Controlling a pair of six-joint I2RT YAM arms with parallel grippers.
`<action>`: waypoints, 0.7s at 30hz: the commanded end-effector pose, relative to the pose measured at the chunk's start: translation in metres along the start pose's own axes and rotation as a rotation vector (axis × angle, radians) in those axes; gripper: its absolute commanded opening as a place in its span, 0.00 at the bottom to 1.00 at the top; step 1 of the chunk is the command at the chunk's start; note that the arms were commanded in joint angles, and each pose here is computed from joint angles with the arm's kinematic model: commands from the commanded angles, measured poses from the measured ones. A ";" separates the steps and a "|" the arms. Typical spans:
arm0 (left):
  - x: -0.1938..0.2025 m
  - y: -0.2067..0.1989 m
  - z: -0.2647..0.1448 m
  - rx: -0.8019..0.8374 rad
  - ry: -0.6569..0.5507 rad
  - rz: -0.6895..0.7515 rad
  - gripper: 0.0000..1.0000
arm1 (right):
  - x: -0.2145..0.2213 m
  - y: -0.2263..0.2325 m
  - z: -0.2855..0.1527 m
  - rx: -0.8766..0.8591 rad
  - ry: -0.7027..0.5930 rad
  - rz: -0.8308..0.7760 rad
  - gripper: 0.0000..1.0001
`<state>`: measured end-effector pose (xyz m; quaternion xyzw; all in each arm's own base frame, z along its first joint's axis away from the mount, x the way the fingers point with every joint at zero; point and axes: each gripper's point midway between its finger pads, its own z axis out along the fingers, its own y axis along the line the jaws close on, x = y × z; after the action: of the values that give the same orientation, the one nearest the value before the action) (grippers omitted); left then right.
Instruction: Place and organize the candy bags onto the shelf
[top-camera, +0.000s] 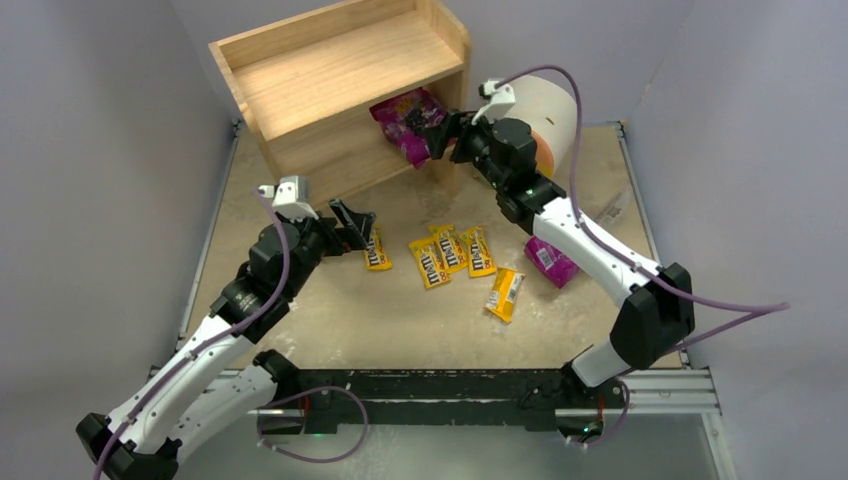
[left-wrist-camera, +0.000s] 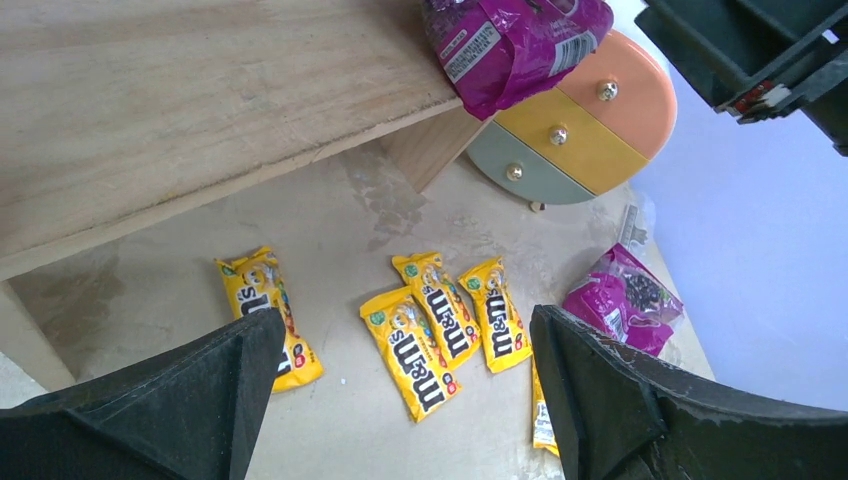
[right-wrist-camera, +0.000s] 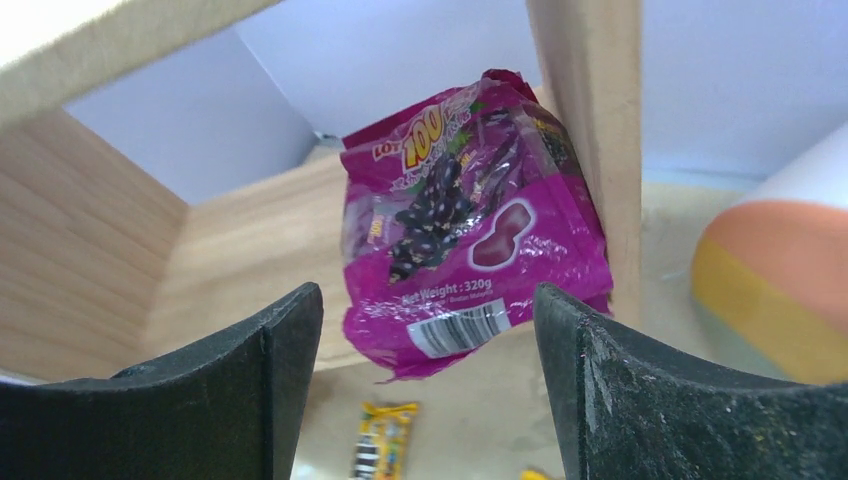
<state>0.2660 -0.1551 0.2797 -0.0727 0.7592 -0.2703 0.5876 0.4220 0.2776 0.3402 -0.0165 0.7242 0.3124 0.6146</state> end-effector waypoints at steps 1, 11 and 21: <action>-0.006 0.000 -0.001 -0.002 -0.024 -0.010 1.00 | -0.021 0.008 0.012 -0.094 -0.055 -0.377 0.79; -0.004 0.000 0.001 -0.007 -0.015 -0.006 1.00 | -0.015 0.019 0.051 -0.160 -0.031 -0.446 0.80; -0.002 0.004 0.002 -0.025 -0.005 0.002 1.00 | 0.022 -0.007 0.088 -0.121 -0.048 -0.531 0.79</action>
<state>0.2667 -0.1553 0.2749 -0.0720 0.7650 -0.2654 0.5824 0.4857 0.3223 0.3039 -0.2328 0.6835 0.2004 0.6622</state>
